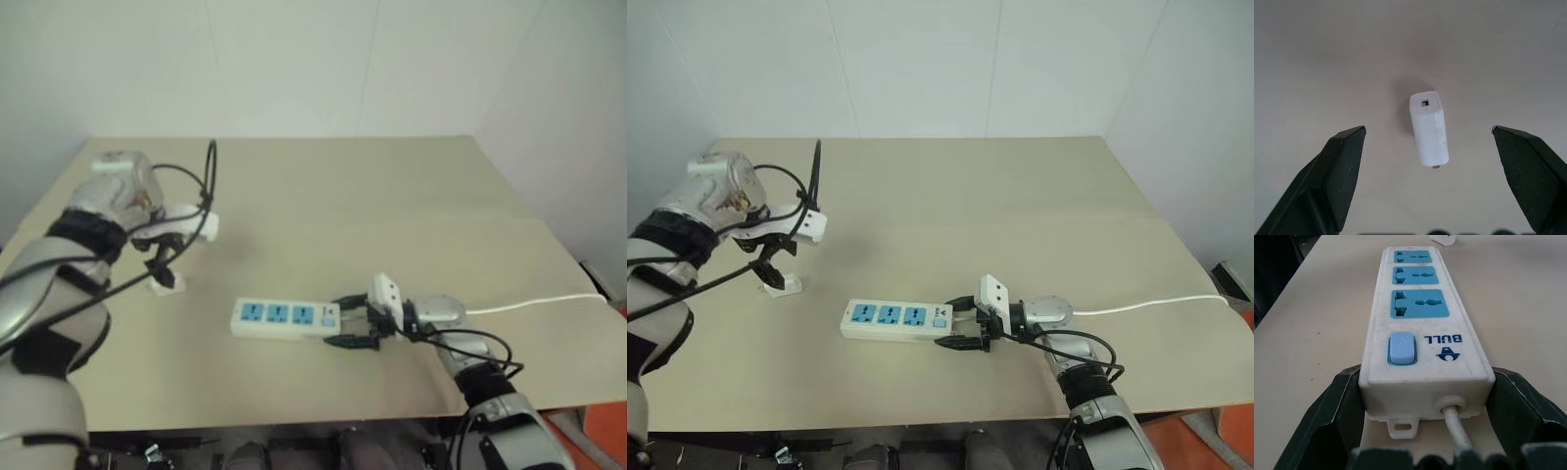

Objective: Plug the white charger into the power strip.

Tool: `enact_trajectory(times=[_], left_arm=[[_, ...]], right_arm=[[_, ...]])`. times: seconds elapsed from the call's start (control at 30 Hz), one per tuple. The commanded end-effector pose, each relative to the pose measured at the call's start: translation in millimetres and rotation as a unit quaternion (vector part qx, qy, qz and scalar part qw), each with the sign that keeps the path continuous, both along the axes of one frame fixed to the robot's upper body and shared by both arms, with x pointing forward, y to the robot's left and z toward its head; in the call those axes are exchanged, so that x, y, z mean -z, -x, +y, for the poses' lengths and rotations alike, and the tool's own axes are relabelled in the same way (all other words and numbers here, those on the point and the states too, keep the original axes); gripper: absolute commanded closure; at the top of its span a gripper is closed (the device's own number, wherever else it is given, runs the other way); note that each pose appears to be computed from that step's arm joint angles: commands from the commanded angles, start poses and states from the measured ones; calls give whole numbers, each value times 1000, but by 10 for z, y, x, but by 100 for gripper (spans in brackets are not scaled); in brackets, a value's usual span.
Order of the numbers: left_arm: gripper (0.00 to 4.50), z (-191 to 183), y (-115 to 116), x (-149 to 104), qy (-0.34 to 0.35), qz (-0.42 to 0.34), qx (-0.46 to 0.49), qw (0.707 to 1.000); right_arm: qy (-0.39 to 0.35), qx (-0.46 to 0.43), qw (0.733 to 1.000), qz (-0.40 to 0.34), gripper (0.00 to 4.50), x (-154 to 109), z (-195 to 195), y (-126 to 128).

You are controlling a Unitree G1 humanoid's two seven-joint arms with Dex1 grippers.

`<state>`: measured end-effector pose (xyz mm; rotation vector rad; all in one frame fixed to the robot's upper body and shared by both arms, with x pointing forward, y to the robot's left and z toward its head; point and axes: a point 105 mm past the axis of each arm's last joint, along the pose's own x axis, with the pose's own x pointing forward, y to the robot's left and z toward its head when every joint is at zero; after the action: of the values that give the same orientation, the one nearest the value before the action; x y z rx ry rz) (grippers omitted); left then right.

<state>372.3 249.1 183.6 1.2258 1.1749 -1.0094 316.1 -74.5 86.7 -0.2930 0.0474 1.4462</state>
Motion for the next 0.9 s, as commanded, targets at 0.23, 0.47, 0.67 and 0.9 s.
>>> enact_trajectory(times=[0.23, 0.47, 0.67, 0.9], left_arm=[[0, 60, 57, 130, -23, -4, 19, 1000], [0, 25, -37, 219, -16, -40, 16, 999], [0, -15, -64, 266, -8, -40, 11, 999], [53, 11, -87, 290, -23, -38, 20, 999]], right_arm=[[-4, -6, 1000, -11, 109, -40, 68, 9], [-5, -2, 1000, -10, 109, -36, 66, 0], [-2, 1, 1000, -10, 109, -26, 49, -2], [0, 6, 1000, -10, 109, -22, 33, -4]])
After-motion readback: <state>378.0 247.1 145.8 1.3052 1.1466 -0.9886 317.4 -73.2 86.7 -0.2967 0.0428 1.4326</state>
